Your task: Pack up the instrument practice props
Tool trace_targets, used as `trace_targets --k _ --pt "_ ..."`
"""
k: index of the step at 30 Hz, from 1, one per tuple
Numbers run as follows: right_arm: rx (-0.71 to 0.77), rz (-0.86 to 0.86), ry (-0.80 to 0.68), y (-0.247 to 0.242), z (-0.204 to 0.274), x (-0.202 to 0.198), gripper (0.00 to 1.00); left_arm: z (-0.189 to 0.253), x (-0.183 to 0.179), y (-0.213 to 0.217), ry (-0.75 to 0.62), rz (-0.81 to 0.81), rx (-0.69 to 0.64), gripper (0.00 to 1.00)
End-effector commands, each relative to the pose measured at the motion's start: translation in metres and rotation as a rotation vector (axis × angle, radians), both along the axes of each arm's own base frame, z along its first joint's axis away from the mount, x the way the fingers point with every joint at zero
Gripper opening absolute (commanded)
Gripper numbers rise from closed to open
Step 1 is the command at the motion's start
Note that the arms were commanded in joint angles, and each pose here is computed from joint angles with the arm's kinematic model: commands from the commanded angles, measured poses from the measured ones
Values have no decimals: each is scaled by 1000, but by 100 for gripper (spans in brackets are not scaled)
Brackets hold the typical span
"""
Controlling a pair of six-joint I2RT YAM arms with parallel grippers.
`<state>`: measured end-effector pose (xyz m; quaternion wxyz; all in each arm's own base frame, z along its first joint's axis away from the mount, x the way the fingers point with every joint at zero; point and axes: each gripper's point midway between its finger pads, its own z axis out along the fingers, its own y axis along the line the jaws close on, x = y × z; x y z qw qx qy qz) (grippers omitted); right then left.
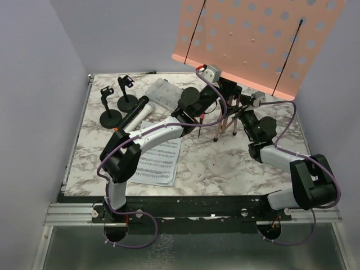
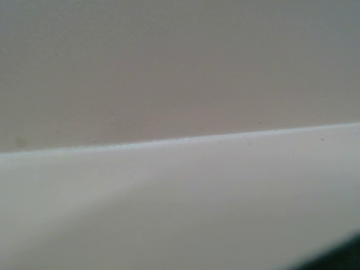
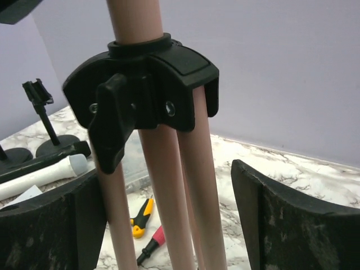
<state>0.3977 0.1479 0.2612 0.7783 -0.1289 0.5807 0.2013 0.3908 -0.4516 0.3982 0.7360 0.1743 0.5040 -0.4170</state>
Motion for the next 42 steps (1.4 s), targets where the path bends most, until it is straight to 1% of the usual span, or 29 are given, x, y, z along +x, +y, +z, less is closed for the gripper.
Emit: trace_targets --k 1,6,9,12,15,16,19,21,25,30,35,42 --pt "19 9 -68 3 17 9 82 -23 -4 -8 87 -63 66 0" --pt "15 52 -68 9 21 4 67 -1 -16 -11 63 -129 37 0" --pt "-3 72 -56 11 27 -3 57 19 -24 -12 51 -170 6 0" --pt "-11 78 -44 10 32 -11 50 40 -36 -12 34 -223 -23 0" --pt "-10 81 -15 8 32 -21 42 51 -45 -10 40 -260 -48 0" --pt "-8 81 -5 7 31 -25 41 54 -48 -9 46 -271 -55 0" --pt "1 85 18 5 23 -35 41 55 -58 -7 55 -308 -60 0" --pt "-2 81 33 3 13 -38 44 51 -61 -6 61 -315 -55 0" --pt "1 54 39 -1 -2 -36 57 30 -62 -6 79 -315 -30 0" --pt "-2 51 36 2 -9 -24 65 9 -67 -6 96 -335 -2 0" --pt "-13 109 10 15 -11 -14 68 -1 -63 -2 94 -306 23 0" --pt "-23 155 8 26 -7 -1 67 -15 -43 1 104 -263 67 0"
